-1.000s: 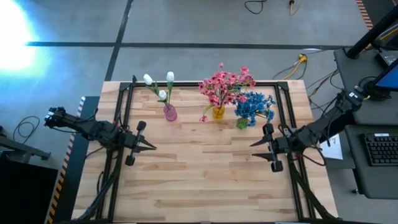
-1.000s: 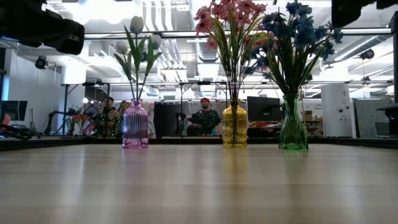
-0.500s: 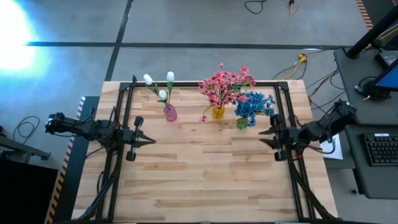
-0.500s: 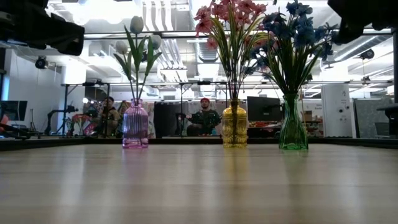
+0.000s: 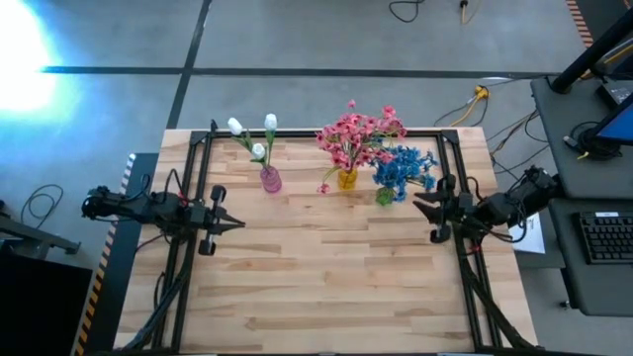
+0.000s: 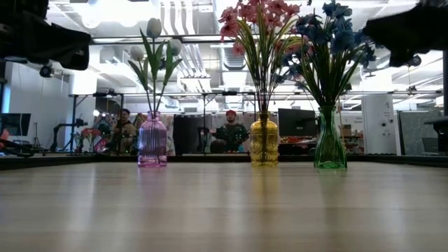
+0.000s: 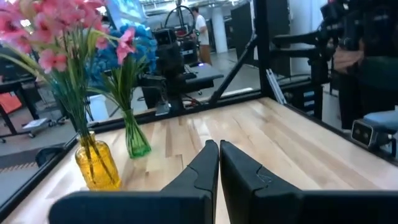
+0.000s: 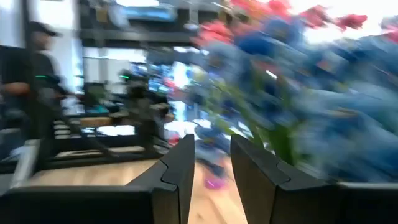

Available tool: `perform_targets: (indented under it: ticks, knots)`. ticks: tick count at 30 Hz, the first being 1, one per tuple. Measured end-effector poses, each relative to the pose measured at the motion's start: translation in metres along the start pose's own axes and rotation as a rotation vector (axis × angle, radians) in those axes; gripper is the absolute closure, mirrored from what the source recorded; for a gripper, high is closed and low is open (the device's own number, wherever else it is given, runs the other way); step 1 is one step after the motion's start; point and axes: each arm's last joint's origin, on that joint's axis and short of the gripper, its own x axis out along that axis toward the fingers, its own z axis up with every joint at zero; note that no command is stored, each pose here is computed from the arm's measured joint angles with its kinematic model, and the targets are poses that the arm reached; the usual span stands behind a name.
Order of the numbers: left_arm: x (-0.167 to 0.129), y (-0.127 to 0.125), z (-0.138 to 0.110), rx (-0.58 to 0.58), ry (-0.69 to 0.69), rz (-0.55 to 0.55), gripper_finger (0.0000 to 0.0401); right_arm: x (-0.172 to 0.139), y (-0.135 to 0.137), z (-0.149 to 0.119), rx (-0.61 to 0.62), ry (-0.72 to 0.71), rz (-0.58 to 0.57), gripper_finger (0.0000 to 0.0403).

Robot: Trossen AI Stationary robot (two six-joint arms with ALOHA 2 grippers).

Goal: Sort flowers into vase by color
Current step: Return to Home Position

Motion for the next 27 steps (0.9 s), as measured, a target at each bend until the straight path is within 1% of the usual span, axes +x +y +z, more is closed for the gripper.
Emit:
perform_targets:
  ticks: [3,7,11,13,17,21,27]
  knots:
    - [-0.001,0.001,0.001,-0.040,-0.007,0.035,0.0401,0.000,-0.001,-0.002,0.041,0.028,-0.065,0.0309]
    - [0.000,0.003,0.000,-0.100,0.009,0.117,0.0401,0.001,-0.001,-0.003,0.066,0.035,-0.064,0.0309]
    - [0.000,0.006,-0.003,-0.107,0.051,0.228,0.0401,0.001,-0.001,-0.003,0.067,0.034,-0.064,0.0304]
    - [0.001,0.007,-0.005,-0.100,0.074,0.260,0.0401,0.001,-0.001,-0.003,0.067,0.034,-0.064,0.0303]
    - [0.003,0.006,-0.007,-0.094,0.100,0.265,0.0401,0.001,-0.001,-0.003,0.063,0.034,-0.065,0.0305]
    - [0.004,0.006,-0.009,-0.088,0.123,0.264,0.0401,0.001,-0.001,-0.003,-0.007,0.038,-0.063,0.0311]
    - [0.007,0.006,-0.011,-0.082,0.151,0.263,0.0401,0.001,-0.001,-0.003,-0.016,0.038,-0.063,0.0313]
